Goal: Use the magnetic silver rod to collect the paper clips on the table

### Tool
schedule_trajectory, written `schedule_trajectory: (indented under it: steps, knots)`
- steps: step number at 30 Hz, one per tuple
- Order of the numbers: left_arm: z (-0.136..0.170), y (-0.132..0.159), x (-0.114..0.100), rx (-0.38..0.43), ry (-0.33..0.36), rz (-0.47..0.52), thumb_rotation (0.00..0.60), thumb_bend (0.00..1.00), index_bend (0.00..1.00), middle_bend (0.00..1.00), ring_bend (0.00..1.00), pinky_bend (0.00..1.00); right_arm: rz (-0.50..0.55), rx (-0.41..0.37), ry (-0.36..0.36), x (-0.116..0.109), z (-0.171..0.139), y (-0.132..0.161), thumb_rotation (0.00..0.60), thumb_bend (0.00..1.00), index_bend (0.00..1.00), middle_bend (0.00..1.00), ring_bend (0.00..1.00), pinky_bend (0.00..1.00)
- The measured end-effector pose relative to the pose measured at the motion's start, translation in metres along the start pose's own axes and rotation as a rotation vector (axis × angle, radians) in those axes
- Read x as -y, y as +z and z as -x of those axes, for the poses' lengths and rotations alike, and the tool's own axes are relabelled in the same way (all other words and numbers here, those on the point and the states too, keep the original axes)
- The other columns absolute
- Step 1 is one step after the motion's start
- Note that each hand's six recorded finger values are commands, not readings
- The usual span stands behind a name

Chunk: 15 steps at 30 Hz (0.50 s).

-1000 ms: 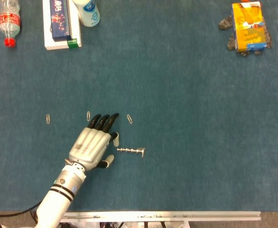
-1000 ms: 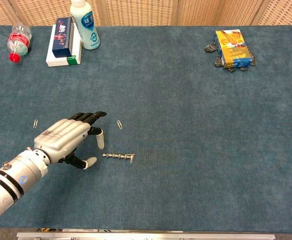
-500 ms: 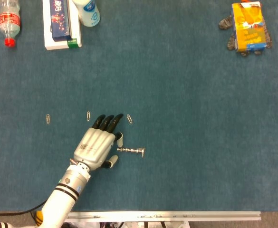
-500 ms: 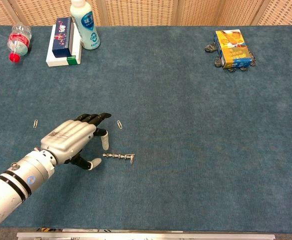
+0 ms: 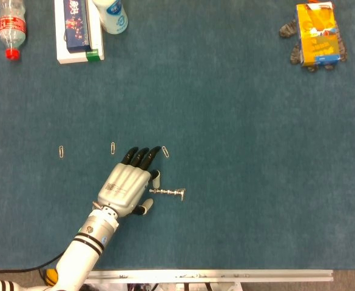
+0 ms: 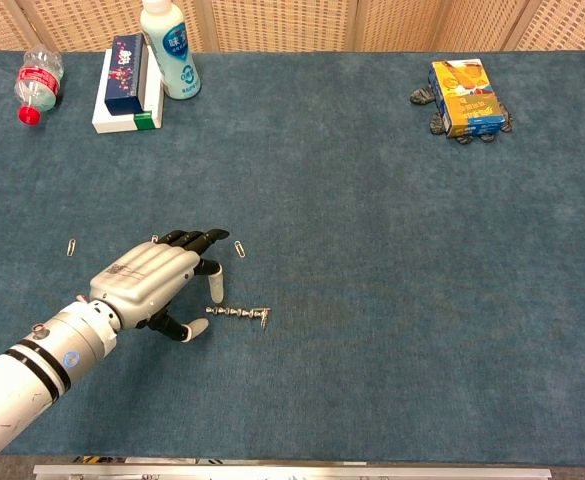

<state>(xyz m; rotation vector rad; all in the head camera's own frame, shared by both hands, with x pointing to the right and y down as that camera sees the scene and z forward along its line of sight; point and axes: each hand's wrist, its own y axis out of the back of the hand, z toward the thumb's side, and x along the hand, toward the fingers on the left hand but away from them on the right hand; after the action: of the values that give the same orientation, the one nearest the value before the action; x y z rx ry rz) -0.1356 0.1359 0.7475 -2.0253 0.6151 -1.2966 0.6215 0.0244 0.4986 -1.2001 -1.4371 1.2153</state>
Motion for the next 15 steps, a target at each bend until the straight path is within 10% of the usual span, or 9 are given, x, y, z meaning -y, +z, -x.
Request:
schedule_trajectory:
  steps: [15]
  knots:
    - [-0.0078, 0.0023, 0.0016, -0.002, -0.002, -0.005, 0.6, 0.25, 0.44, 0.02, 0.0, 0.0, 0.003, 0.006, -0.001, -0.0006, -0.0017, -0.0032, 0.6, 0.37, 0.24, 0.16, 0.0, 0.01]
